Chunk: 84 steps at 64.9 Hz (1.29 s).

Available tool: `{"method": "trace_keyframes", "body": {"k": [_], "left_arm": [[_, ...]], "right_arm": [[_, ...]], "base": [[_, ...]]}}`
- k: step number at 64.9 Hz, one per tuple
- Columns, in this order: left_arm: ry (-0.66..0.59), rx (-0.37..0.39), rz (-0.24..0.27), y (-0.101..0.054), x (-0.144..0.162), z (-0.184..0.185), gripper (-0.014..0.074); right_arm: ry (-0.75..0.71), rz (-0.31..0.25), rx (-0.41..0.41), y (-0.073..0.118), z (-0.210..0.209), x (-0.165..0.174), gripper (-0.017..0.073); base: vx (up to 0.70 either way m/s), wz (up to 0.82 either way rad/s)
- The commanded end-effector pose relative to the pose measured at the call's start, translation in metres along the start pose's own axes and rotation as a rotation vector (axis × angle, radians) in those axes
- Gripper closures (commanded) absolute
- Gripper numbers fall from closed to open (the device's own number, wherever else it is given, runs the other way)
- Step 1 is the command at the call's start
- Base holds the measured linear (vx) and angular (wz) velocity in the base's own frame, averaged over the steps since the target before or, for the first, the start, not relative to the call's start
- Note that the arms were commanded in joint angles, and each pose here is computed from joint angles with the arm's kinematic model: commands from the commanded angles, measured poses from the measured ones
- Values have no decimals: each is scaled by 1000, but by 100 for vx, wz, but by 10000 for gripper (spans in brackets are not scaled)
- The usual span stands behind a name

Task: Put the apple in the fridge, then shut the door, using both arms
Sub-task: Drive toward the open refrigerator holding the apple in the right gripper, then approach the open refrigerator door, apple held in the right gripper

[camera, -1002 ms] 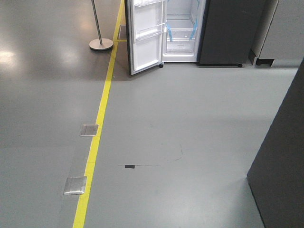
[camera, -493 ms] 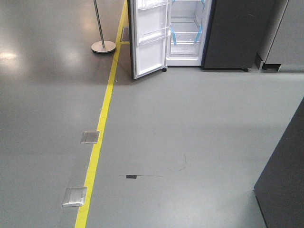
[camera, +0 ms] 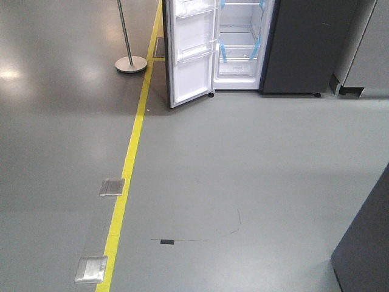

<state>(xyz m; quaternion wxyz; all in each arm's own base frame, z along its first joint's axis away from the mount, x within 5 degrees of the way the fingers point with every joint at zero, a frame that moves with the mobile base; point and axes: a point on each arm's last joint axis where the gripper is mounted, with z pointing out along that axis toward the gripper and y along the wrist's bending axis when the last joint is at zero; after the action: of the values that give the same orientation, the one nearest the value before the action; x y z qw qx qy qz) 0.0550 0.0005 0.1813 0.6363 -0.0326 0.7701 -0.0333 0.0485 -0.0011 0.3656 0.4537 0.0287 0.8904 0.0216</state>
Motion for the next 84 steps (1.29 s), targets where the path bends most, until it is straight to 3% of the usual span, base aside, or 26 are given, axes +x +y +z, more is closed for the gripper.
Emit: {"method": "trace_keyframes", "body": {"k": [1,84], "left_arm": [[-62,19,-14,-1,0,1,599],[-62,19,-14,-1,0,1,599]], "right_arm": [[-89,-6,-2,0,-5,-12,424],[-89,-6,-2,0,-5,-12,424]], "base": [[18,-1],[15,-2]]}}
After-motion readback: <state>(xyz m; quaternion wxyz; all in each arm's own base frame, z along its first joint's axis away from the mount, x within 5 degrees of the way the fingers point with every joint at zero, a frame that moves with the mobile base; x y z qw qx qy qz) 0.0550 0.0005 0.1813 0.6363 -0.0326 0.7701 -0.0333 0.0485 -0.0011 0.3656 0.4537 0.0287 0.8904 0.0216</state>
